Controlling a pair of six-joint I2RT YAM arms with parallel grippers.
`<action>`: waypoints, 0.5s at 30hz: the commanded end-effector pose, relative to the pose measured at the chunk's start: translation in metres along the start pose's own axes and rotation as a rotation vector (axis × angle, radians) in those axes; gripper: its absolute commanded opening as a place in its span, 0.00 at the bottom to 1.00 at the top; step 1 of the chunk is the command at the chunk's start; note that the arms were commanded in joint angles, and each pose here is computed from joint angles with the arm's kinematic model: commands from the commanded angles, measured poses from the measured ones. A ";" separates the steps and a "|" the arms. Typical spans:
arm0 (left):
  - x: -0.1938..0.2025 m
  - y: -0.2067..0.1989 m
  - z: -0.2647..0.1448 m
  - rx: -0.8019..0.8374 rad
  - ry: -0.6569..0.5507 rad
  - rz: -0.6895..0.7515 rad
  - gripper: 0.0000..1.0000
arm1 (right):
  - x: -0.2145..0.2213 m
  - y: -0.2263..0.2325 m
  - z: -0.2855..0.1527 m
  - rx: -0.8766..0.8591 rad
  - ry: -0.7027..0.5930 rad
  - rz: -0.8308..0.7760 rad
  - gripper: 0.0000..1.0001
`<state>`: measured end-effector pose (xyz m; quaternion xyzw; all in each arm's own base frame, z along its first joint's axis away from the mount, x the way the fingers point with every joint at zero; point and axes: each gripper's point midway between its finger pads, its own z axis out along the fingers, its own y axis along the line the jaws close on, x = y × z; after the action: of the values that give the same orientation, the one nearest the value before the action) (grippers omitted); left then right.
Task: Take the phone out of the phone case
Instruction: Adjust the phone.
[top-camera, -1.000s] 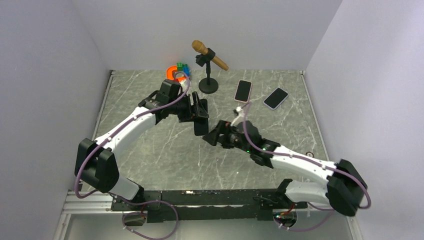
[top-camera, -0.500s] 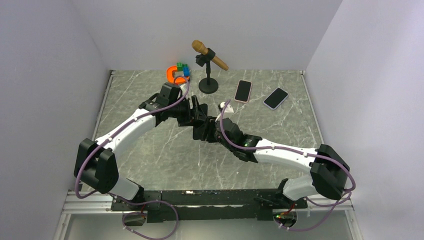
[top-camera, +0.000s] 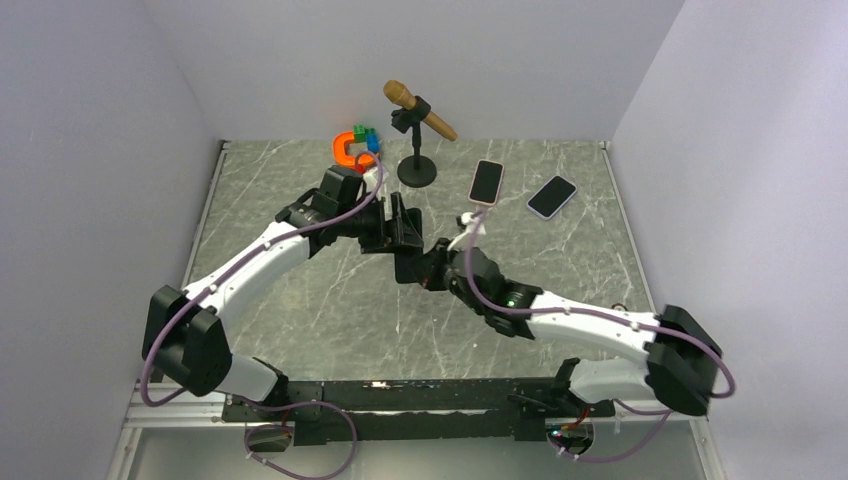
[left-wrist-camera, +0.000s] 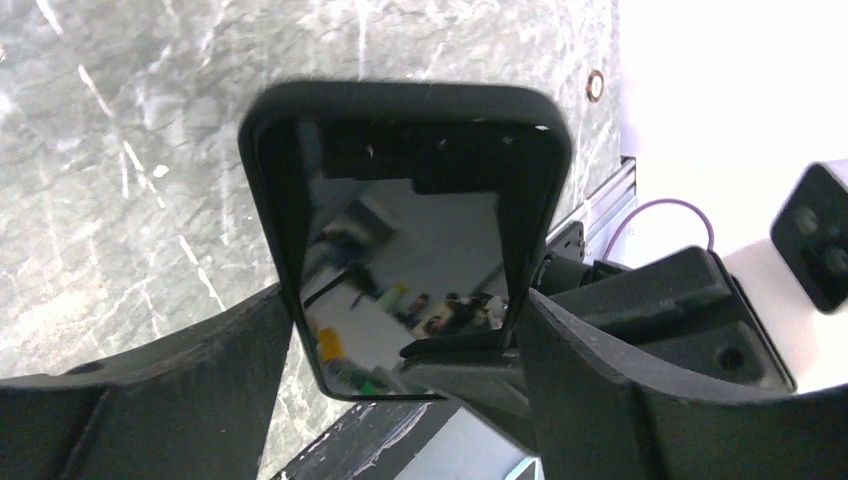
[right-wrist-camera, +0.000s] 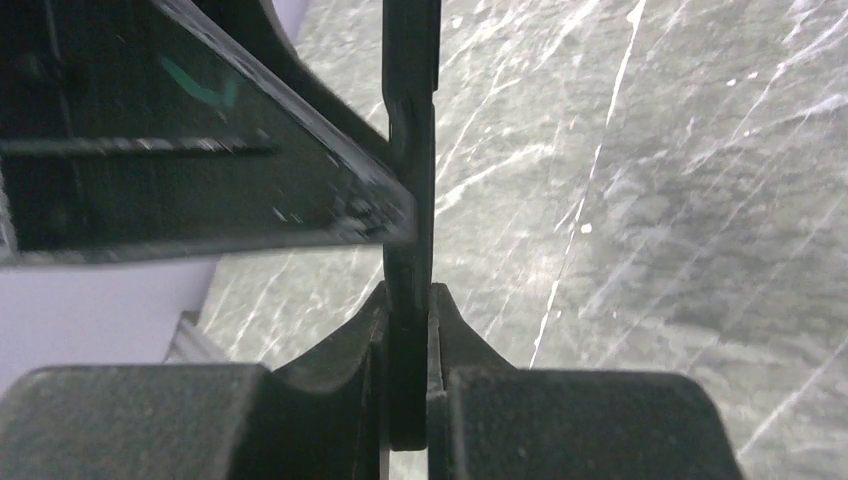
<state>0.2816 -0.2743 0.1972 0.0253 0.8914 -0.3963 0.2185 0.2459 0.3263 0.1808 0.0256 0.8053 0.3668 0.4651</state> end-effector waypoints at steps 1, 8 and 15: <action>-0.051 -0.043 -0.048 0.058 -0.226 0.188 0.92 | -0.031 0.006 -0.035 -0.109 -0.091 0.082 0.00; -0.050 -0.071 -0.046 0.177 -0.149 0.210 0.99 | -0.057 -0.008 -0.072 -0.201 -0.134 0.217 0.00; -0.011 -0.099 -0.030 0.543 0.021 0.227 0.75 | -0.087 -0.007 -0.091 -0.358 -0.219 0.427 0.00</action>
<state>0.2862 -0.2990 0.2833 0.1259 0.8052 -0.5013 0.2906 0.2336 0.2299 0.2063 0.1394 0.7393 0.4703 0.4612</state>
